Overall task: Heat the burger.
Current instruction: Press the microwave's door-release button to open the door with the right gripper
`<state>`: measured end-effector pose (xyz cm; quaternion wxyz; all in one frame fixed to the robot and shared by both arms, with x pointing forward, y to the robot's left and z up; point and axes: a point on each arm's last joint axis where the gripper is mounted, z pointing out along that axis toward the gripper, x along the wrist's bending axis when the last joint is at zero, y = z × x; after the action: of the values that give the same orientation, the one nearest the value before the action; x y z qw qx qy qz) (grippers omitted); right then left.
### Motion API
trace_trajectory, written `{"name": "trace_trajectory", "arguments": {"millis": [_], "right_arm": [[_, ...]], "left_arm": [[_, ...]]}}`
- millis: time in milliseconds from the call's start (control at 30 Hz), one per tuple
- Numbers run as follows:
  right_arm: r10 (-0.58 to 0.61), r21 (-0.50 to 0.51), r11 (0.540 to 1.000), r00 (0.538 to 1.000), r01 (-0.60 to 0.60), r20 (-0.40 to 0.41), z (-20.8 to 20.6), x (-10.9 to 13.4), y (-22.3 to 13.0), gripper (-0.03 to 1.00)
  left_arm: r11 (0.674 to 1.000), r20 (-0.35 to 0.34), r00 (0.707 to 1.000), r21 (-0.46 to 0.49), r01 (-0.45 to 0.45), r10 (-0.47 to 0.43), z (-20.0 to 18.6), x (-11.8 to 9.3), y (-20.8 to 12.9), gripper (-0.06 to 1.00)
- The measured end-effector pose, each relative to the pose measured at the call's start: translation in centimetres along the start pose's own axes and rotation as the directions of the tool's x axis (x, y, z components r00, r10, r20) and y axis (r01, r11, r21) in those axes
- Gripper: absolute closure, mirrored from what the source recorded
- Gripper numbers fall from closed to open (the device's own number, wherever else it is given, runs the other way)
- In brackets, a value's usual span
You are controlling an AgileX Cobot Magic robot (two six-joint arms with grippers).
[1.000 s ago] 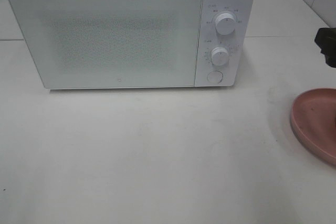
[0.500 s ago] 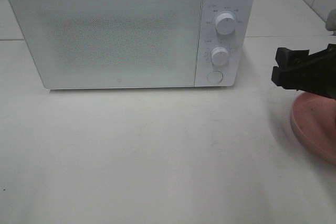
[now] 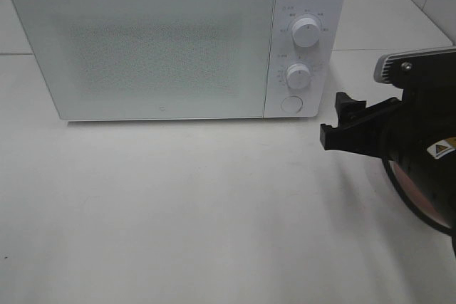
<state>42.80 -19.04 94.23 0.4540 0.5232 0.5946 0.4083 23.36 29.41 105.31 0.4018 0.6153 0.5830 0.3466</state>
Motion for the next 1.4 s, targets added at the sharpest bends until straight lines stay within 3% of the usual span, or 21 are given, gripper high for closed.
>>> {"name": "trace_trajectory", "arguments": {"millis": [267, 433, 1033, 1133, 1200, 1233, 1267, 1300, 1333, 1367, 1400], "right_arm": [[-0.008, 0.022, 1.000, 1.000, 0.009, -0.023, 0.7, 2.4, -0.4, 0.20], [0.047, 0.040, 0.998, 0.999, -0.047, -0.014, 1.6, 3.4, -0.8, 0.20], [0.122, 0.080, 0.989, 0.992, -0.122, 0.002, 2.1, 3.7, -1.9, 0.20], [0.299, 0.078, 0.951, 0.954, -0.300, 0.016, 2.1, 3.7, -1.9, 0.20], [0.339, 0.077, 0.937, 0.941, -0.339, 0.019, 2.1, 3.7, -1.9, 0.21], [0.436, 0.076, 0.896, 0.899, -0.437, 0.027, 2.1, 3.7, -1.9, 0.21], [0.436, 0.076, 0.896, 0.899, -0.437, 0.027, 2.1, 3.7, -1.9, 0.21], [0.495, 0.076, 0.865, 0.868, -0.496, 0.033, 2.1, 3.7, -1.9, 0.21], [0.604, 0.077, 0.792, 0.796, -0.605, 0.044, 2.1, 3.8, -2.0, 0.22], [0.604, 0.077, 0.792, 0.796, -0.605, 0.044, 2.1, 3.8, -2.0, 0.22], [0.664, 0.075, 0.743, 0.746, -0.665, 0.050, 2.1, 3.8, -2.0, 0.23]], "left_arm": [[1.000, 0.000, 1.000, 0.000, 0.000, 0.000, 0.0, 0.0, 0.0, -0.02], [1.000, 0.000, 1.000, 0.000, 0.000, 0.000, 0.0, 0.0, 0.0, -0.02], [1.000, 0.000, 1.000, 0.000, 0.000, 0.000, 0.0, 0.0, 0.0, -0.02], [1.000, 0.000, 1.000, 0.000, 0.000, 0.000, 0.0, 0.0, 0.0, -0.02], [1.000, 0.000, 1.000, 0.000, 0.000, 0.000, 0.0, 0.0, 0.0, -0.02], [1.000, 0.000, 1.000, 0.000, 0.000, 0.000, 0.0, 0.0, 0.0, -0.02], [1.000, 0.000, 1.000, 0.000, 0.000, 0.000, 0.0, 0.0, 0.0, -0.02], [1.000, 0.000, 1.000, 0.000, 0.000, 0.000, 0.0, 0.0, 0.0, -0.02], [1.000, 0.000, 1.000, 0.000, 0.000, 0.000, 0.0, 0.0, 0.0, -0.02], [1.000, 0.000, 1.000, 0.000, 0.000, 0.000, 0.0, 0.0, 0.0, -0.02], [1.000, 0.000, 1.000, 0.000, 0.000, 0.000, 0.0, 0.0, 0.0, -0.02]]}}
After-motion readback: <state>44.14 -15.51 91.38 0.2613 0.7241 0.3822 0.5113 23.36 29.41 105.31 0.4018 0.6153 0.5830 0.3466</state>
